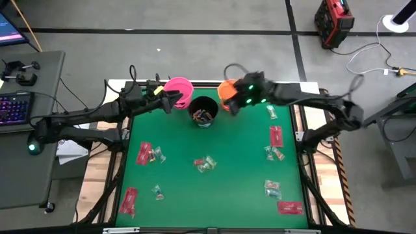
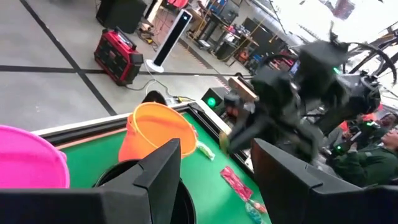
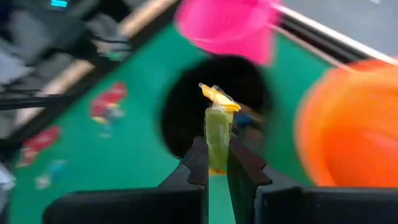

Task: Sort candy by brand, put in halloween buckets
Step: Put the green candy into the black bucket, then put the red candy into the black bucket

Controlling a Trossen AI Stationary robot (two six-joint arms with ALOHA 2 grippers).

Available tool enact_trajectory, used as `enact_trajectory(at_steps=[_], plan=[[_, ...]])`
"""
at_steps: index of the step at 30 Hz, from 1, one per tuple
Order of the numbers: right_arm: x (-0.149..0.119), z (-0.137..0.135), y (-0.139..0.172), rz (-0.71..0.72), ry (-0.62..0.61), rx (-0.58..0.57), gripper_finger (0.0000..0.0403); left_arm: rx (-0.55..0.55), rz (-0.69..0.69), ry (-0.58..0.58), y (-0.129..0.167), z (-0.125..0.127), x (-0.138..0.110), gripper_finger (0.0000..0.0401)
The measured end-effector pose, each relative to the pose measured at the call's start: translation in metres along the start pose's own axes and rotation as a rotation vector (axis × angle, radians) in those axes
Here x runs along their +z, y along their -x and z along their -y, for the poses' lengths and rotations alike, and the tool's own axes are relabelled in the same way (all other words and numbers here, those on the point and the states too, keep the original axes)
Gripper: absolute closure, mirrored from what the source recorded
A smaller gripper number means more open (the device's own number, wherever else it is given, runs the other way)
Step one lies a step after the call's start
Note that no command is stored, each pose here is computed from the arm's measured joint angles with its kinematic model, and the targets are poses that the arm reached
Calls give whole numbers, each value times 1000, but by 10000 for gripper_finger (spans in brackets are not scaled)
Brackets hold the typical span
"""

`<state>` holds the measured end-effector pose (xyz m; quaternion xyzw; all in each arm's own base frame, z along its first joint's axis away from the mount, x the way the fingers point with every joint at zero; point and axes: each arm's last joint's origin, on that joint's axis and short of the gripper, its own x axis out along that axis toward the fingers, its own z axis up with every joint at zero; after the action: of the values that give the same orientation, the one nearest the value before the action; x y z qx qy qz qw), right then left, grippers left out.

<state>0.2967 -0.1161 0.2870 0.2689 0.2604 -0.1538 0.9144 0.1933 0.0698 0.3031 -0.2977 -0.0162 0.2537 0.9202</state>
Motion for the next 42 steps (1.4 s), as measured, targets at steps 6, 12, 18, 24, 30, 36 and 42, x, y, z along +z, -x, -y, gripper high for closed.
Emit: enact_trajectory(at_steps=[6,12,18,24,30,36,42], plan=[[-11,-22,-59,79,-36,114,383,-18,-11,9,1,1,0,215],[-13,-24,-76,45,-73,68,370,-87,-37,11,6,3,2,215],[-11,-25,-76,35,-48,57,261,-100,-29,12,13,4,5,215],[-10,-24,-75,30,-53,62,143,-97,-32,12,21,4,7,215],[7,-17,-51,82,-48,83,116,39,-287,166,24,-6,-18,215],[20,-1,-16,96,-16,18,123,284,-721,373,39,0,-74,215],[24,13,-3,84,-10,-35,124,521,-857,485,59,23,-123,215]])
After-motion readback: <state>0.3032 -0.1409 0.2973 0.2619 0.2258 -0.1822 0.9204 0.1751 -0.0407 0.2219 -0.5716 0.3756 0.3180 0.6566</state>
